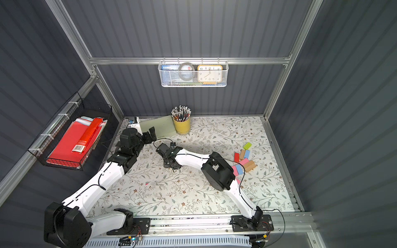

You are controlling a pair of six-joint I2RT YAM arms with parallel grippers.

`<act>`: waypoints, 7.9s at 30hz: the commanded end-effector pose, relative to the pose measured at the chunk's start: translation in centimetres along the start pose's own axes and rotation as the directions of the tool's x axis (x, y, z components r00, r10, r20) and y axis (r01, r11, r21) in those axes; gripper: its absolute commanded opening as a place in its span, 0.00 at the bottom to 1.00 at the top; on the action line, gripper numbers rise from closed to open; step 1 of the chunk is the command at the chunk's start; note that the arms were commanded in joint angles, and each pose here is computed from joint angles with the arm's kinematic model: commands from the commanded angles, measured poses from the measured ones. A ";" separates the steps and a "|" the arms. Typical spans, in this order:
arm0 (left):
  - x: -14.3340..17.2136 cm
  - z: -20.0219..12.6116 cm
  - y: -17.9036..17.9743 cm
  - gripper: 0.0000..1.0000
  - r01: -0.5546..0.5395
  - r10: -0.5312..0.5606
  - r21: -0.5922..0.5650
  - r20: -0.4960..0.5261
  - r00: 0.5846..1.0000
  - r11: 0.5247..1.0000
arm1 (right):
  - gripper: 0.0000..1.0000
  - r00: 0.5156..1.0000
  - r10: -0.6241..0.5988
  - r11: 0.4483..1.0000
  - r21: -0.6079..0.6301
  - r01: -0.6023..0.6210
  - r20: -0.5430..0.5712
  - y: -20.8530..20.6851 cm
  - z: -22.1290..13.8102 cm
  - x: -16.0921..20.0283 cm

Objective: Assemble the number 8 with building blocks
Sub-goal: Assemble the building block at the center of the board, then pick up the building block from the center of the board, then assemble the building block at the center of the board.

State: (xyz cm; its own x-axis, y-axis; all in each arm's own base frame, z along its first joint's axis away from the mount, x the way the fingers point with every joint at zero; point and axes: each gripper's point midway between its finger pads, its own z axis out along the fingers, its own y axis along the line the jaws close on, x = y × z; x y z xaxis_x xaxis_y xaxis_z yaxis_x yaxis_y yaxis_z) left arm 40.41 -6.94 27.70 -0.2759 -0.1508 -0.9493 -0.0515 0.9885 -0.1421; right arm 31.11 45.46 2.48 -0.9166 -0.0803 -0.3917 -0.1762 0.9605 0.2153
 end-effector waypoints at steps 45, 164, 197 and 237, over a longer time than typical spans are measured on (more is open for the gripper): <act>-0.4 -0.5 0.2 0.99 0.014 -0.014 -0.006 0.020 1.000 1.000 | 0.59 0.999 0.038 0.999 0.026 -0.038 -0.005 -1.1 1.9 -1.5; 2.9 -0.9 -6.4 0.99 -0.073 0.090 0.218 -0.065 0.994 0.973 | 0.18 0.992 -0.074 0.992 0.099 0.084 -0.101 -7.7 -2.7 1.8; 2.8 -1.0 -6.3 0.99 -0.075 0.090 0.217 -0.061 0.994 0.973 | 0.41 0.991 -0.083 0.988 0.119 0.096 -0.105 -7.1 0.7 -0.2; 2.8 -1.1 -6.2 0.99 -0.077 0.092 0.214 -0.059 0.994 0.974 | 0.32 0.992 -0.061 0.991 0.115 0.073 -0.110 -7.6 2.2 -0.7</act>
State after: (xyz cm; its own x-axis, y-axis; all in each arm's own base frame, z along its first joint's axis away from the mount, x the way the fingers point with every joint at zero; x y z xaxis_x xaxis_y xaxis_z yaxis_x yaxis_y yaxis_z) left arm 39.40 -13.35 25.40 -0.3556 -0.0406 -0.9338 0.1632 0.9810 -0.1048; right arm 34.03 39.66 2.14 -0.9235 -0.1544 -0.3510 -0.2092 0.9700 0.1238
